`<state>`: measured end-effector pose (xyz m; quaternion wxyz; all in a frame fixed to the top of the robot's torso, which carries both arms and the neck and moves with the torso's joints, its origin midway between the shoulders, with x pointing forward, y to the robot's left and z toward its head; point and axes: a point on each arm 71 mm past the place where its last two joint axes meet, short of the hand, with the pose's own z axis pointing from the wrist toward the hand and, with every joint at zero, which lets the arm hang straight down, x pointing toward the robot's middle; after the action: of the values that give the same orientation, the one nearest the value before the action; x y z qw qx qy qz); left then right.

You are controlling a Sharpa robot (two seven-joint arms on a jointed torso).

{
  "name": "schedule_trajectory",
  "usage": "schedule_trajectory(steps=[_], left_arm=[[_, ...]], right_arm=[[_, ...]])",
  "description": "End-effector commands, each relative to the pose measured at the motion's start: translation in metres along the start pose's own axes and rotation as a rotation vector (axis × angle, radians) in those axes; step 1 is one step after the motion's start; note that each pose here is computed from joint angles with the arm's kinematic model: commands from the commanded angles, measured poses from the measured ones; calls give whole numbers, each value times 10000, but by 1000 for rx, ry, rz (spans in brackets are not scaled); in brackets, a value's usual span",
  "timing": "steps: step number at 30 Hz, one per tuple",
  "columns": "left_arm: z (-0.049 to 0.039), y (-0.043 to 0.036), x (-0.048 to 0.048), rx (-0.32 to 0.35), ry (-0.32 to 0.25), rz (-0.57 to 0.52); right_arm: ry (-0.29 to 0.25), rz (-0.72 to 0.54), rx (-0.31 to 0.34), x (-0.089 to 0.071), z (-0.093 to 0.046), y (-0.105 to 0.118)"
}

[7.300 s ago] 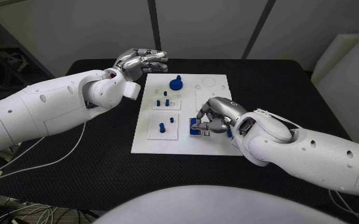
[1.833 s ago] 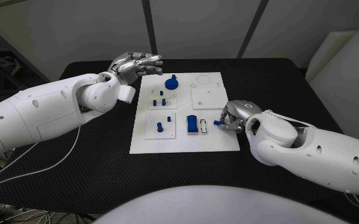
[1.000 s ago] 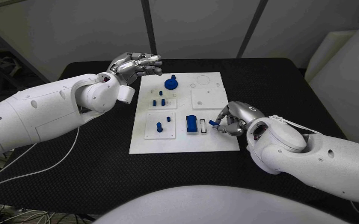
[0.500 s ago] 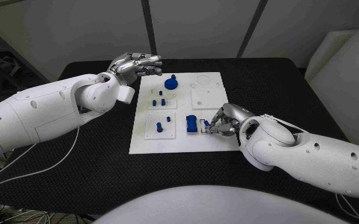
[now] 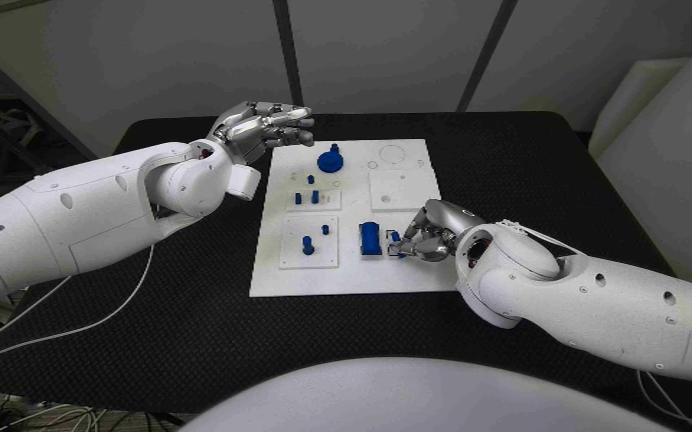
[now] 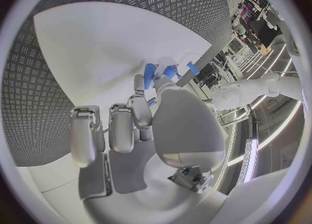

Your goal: Assemble the parts on the task board

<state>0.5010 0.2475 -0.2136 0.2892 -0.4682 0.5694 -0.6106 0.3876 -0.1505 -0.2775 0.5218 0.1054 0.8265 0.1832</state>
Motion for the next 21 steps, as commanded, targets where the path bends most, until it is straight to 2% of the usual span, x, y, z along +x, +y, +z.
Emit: schedule_trajectory(steps=[1, 21], left_arm=[[4, -10, 16, 1, 12, -6], [8, -3, 24, -7, 18, -8]], right_arm=[[-13, 5, 0, -15, 2, 14], [-30, 15, 1, -23, 26, 12]])
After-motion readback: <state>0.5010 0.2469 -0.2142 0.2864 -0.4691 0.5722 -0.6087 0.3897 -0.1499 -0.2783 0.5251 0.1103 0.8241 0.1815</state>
